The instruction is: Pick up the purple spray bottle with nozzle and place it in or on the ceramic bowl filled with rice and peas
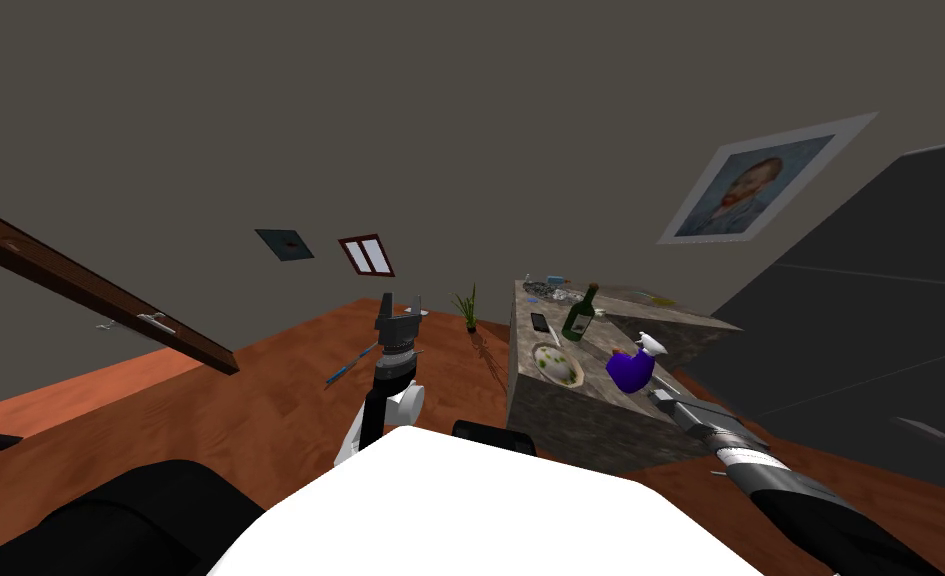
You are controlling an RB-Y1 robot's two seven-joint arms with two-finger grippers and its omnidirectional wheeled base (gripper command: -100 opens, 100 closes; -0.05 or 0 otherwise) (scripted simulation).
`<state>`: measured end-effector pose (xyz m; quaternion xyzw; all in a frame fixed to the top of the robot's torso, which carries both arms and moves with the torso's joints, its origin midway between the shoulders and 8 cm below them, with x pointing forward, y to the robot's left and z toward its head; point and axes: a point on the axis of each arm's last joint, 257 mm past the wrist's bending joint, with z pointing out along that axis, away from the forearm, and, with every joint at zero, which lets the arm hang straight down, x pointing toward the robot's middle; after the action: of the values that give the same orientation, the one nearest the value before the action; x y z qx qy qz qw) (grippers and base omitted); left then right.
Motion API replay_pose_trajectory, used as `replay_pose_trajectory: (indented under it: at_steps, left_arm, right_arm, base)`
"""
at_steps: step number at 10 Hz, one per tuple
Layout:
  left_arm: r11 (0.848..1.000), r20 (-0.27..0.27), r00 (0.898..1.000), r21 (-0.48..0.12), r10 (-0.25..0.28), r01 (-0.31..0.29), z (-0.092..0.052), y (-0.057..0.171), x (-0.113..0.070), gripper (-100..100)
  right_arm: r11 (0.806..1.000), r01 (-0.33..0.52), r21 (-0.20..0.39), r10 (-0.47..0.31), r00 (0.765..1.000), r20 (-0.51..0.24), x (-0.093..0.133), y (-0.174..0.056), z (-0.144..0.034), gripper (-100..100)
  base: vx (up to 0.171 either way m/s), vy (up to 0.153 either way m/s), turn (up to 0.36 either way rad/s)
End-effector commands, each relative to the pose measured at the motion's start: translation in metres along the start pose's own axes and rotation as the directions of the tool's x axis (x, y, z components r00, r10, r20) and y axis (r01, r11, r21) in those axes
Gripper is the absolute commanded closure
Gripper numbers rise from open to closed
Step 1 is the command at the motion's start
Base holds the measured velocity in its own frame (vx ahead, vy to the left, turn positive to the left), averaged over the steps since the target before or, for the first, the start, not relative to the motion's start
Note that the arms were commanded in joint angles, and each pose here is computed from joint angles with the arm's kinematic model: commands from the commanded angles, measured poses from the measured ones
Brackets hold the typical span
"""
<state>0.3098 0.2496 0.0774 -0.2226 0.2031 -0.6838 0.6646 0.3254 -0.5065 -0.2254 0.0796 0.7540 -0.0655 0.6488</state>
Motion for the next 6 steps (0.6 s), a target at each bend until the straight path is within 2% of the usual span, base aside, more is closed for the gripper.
replay_pose_trajectory:
  at_steps: [1, 6]
  left_arm:
    - [1.000, 0.000, 1.000, 0.000, 0.000, 0.000, 0.000, 0.000, 0.000, 0]
    - [1.000, 0.000, 1.000, 0.000, 0.000, 0.000, 0.000, 0.000, 0.000, 0]
  right_arm:
    - [1.000, 0.005, 0.002, -0.005, 1.000, 0.015, 0.002, 0.001, 0.006, -100]
    - [1.000, 0.015, 0.005, -0.015, 0.999, 0.052, 0.009, 0.007, 0.023, -100]
  base:
    - [-0.006, -0.008, -0.016]
    - [-0.013, -0.011, -0.011]
